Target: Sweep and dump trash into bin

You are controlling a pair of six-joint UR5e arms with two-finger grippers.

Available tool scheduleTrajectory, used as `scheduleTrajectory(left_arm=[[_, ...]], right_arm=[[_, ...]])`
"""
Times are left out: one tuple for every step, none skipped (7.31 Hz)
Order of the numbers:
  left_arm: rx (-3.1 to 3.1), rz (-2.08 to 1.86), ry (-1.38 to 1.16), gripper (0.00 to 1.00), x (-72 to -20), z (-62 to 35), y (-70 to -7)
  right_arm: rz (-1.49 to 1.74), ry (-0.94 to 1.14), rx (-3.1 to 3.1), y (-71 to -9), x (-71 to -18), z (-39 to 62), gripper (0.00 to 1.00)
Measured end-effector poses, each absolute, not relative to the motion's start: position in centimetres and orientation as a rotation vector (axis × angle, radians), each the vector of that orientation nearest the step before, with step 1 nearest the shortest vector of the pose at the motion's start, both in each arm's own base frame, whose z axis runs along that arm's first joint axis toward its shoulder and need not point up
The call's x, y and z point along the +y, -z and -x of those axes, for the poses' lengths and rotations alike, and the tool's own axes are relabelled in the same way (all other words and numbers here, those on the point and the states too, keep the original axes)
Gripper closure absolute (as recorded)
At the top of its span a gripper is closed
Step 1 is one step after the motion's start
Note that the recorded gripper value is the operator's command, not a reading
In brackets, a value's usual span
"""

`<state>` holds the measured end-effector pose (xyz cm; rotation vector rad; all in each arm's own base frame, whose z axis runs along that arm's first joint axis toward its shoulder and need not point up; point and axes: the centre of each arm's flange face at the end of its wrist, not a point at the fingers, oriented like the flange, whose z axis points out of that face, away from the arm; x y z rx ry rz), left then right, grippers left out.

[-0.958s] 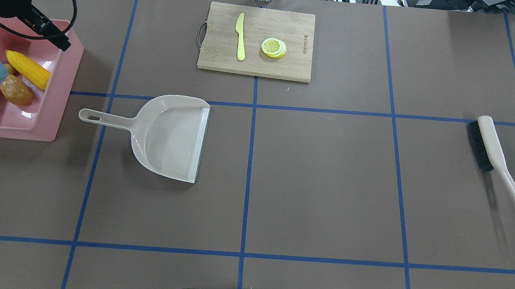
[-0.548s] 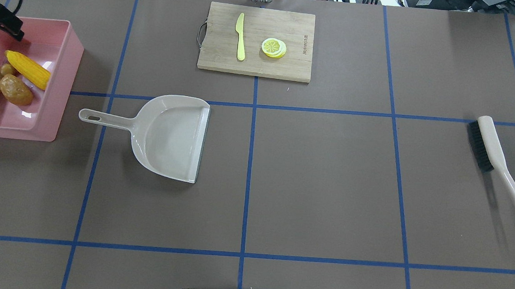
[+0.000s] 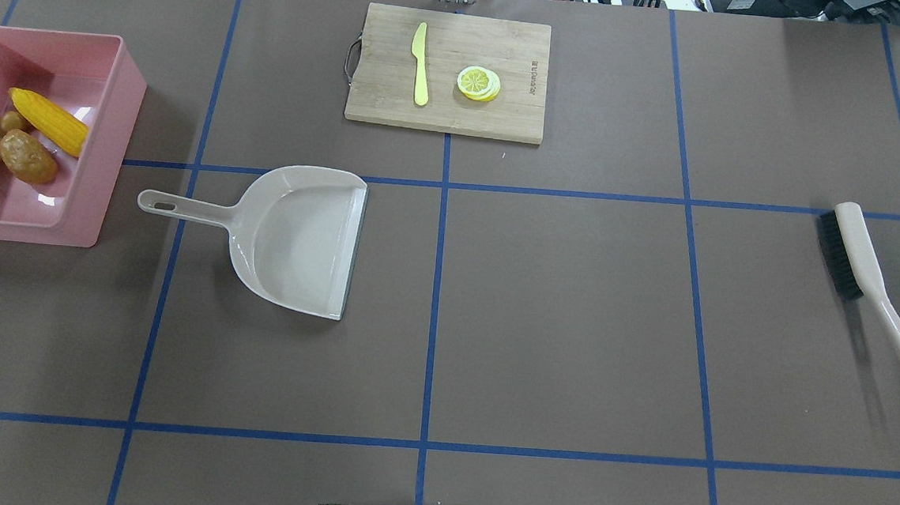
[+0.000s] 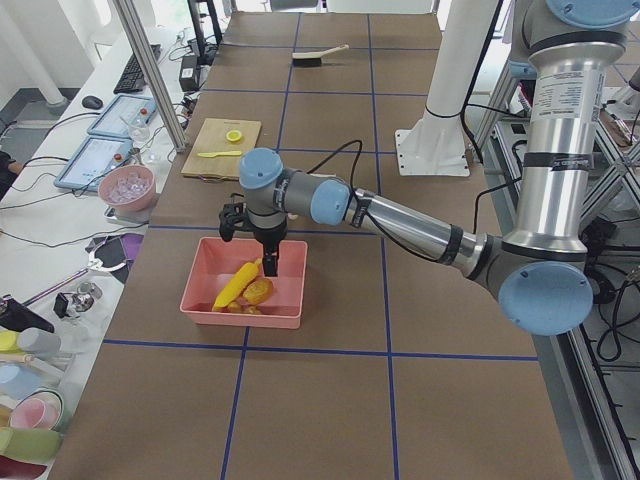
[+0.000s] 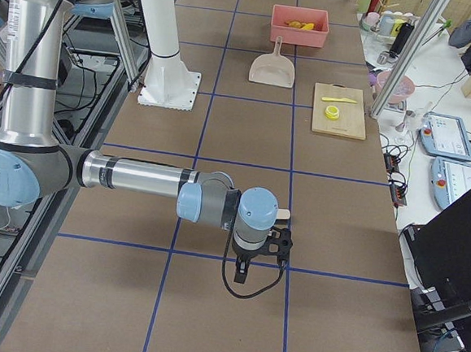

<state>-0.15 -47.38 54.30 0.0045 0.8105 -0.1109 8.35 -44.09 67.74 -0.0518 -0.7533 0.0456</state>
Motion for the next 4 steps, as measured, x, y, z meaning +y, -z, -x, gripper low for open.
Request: scheduleTrajectory(left_arm=[[0.807,-0.012,0.122,0.02,-45.0,2.3,-58.1],[0.806,-0.030,0.121,0.02,-43.2,3.9,-60.9],[0.804,-0.043,0.120,0.02,-42.5,4.7,-62.0],[0.803,-0.044,0.124,0.02,-42.3,5.0,-62.3]], right_arm=[[0.053,-0.046,-0.753,-67.8,-44.1,-8.3,0.00],[0.054,-0.047,-0.753,-67.9,-44.1,-8.3,0.00],[0.054,-0.047,-0.753,-67.9,-44.1,-8.3,0.00],[0.055,-0.047,-0.753,-67.9,-44.1,-8.3,0.00]])
